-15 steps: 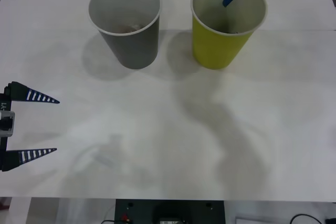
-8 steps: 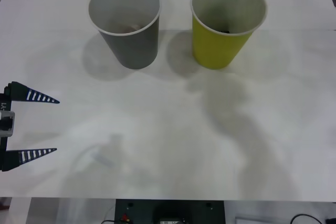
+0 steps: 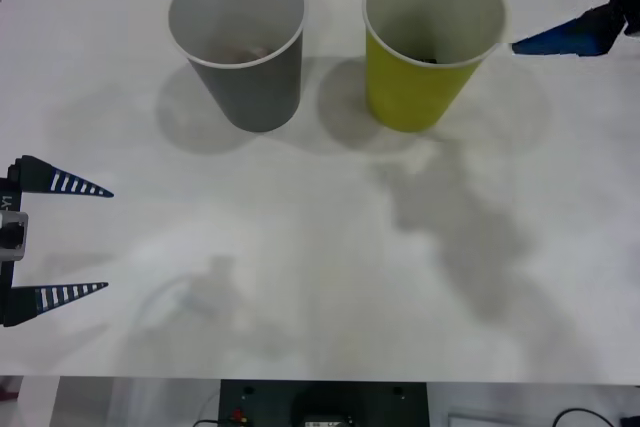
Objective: Put the can into the green bin and the plastic bottle into the gray bin
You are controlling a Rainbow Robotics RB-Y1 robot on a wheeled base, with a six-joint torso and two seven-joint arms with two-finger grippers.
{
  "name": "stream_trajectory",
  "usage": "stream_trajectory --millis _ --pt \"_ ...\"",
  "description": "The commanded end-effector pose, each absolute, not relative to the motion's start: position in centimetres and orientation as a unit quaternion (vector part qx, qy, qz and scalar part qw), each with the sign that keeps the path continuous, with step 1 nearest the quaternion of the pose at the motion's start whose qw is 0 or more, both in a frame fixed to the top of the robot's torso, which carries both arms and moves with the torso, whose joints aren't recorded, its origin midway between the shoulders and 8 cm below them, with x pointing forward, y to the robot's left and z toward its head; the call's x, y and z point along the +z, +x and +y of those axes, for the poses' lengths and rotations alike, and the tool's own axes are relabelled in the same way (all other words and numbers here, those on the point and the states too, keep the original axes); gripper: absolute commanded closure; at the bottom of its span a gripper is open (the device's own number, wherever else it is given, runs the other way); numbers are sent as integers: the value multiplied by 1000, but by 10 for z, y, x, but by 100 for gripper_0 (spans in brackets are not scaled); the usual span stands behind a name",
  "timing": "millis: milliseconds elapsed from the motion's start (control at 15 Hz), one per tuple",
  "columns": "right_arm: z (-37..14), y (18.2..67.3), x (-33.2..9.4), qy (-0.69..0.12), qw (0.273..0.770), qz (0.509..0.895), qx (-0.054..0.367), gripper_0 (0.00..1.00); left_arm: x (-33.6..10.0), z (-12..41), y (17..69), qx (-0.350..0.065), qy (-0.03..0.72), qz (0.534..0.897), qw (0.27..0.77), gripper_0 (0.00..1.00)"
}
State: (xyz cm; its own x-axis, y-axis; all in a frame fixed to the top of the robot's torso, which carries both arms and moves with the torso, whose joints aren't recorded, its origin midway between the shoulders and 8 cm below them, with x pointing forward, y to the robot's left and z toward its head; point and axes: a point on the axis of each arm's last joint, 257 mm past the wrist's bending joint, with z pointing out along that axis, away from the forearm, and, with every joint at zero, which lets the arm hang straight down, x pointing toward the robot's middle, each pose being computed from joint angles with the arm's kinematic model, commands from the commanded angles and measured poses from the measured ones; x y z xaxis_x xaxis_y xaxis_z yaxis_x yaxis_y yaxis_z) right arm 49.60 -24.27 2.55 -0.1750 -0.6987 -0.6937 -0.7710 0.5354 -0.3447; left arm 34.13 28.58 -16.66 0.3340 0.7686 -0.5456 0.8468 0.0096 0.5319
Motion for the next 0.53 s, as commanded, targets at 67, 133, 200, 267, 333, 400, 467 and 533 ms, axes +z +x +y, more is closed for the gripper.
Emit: stream_trajectory --millis 67,133,200,267,333,400,467,533 --pt "-255 467 1 -521 427 739 34 0 -167 286 341 -47 702 575 417 0" --pt "-260 457 -9 -535 424 730 30 0 -167 286 341 -47 702 575 417 0" --pt "-263 450 -17 -547 421 723 28 0 -167 286 341 -47 702 575 417 0" --pt "-267 439 -30 -561 416 715 30 0 -167 286 341 -47 702 575 417 0" --pt "-270 429 -41 -572 410 709 35 0 -167 286 341 -47 702 575 417 0" --pt "-273 421 -51 -581 404 705 37 0 -167 286 341 -47 702 575 417 0" --pt "-276 411 -63 -593 397 699 39 0 -167 286 341 -47 702 575 417 0" --pt "-280 402 -75 -602 389 696 40 0 -167 286 341 -47 702 575 417 0"
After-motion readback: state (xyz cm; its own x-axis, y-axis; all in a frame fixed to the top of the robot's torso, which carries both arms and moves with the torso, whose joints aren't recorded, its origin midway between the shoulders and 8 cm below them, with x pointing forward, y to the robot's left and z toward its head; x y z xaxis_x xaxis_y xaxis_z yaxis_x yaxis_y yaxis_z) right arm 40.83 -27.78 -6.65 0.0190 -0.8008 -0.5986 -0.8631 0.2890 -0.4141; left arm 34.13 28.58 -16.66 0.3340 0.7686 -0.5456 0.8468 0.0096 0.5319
